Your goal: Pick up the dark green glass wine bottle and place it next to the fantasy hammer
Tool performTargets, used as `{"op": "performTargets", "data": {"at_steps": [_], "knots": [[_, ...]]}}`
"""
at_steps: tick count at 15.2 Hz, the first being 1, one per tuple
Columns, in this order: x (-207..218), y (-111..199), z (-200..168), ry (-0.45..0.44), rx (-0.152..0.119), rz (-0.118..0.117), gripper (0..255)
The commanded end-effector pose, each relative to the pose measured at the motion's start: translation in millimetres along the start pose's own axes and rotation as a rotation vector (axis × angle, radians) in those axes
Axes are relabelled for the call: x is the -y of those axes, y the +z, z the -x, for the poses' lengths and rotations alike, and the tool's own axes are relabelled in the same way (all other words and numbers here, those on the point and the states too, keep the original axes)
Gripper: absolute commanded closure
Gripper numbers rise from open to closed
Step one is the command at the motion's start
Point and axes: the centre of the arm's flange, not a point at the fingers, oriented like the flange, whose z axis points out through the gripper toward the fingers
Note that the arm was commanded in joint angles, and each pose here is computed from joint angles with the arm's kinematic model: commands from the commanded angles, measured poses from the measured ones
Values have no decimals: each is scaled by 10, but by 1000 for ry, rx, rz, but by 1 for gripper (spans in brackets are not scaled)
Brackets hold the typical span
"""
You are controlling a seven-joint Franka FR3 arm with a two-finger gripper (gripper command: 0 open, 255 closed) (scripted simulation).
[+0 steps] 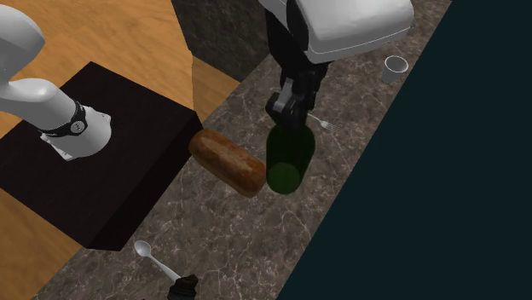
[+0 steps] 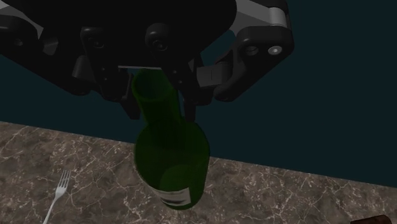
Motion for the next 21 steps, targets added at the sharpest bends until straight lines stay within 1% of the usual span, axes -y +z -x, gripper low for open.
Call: {"op": "performTargets", "data": {"at_steps": [1,21], "knots": [[2,-111,-19,0,0,0,255],[9,-1162,-119,0,0,0,255]]}}
